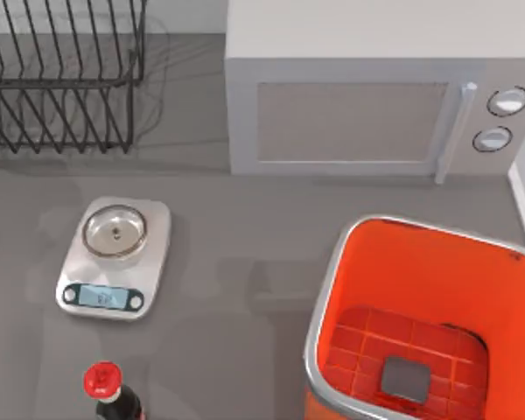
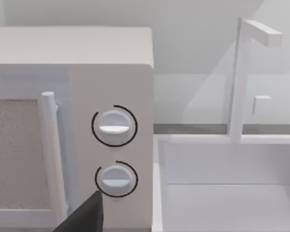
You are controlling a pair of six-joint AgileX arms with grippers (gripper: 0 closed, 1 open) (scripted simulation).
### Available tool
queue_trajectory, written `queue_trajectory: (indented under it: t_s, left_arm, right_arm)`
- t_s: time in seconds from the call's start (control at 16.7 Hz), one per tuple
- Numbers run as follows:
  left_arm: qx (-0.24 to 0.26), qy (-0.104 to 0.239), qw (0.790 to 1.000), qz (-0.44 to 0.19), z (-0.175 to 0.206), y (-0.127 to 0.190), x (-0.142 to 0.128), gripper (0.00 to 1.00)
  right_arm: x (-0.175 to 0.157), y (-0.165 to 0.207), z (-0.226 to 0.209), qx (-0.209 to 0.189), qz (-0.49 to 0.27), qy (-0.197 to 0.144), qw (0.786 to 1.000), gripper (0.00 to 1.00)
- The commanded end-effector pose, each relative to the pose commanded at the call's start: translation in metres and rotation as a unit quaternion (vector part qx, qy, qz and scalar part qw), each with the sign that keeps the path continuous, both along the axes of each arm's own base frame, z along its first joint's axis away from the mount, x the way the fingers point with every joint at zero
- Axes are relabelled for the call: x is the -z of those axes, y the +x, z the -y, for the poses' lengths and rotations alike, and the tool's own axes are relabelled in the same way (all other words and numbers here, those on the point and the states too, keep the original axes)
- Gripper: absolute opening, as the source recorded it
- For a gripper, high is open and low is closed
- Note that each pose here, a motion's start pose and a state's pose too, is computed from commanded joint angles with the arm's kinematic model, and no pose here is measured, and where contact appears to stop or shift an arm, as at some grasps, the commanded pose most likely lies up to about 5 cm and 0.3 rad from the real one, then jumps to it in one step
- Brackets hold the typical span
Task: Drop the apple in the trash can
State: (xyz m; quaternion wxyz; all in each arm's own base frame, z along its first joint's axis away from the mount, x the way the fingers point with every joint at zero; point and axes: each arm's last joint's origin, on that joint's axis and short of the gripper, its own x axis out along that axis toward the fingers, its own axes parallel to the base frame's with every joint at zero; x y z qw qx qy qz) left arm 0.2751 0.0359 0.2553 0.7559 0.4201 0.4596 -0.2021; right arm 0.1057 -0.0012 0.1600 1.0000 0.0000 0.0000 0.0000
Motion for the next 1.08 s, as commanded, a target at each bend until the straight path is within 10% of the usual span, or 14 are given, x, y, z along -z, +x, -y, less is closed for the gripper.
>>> queue_trajectory:
  t_s: [0.48, 1.08]
  left_arm:
    - [0.145, 0.045, 0.962, -0.225, -0.027, 0.088, 0.061, 1.00]
    - [0.176, 0.047, 0.947, -0.264, -0.030, 0.103, 0.078, 1.00]
  right_arm:
    - [0.000, 0.000, 0.000, 0.000, 0.000, 0.000, 1.000, 1.00]
    - [0.000, 0.000, 0.000, 0.000, 0.000, 0.000, 1.000, 1.00]
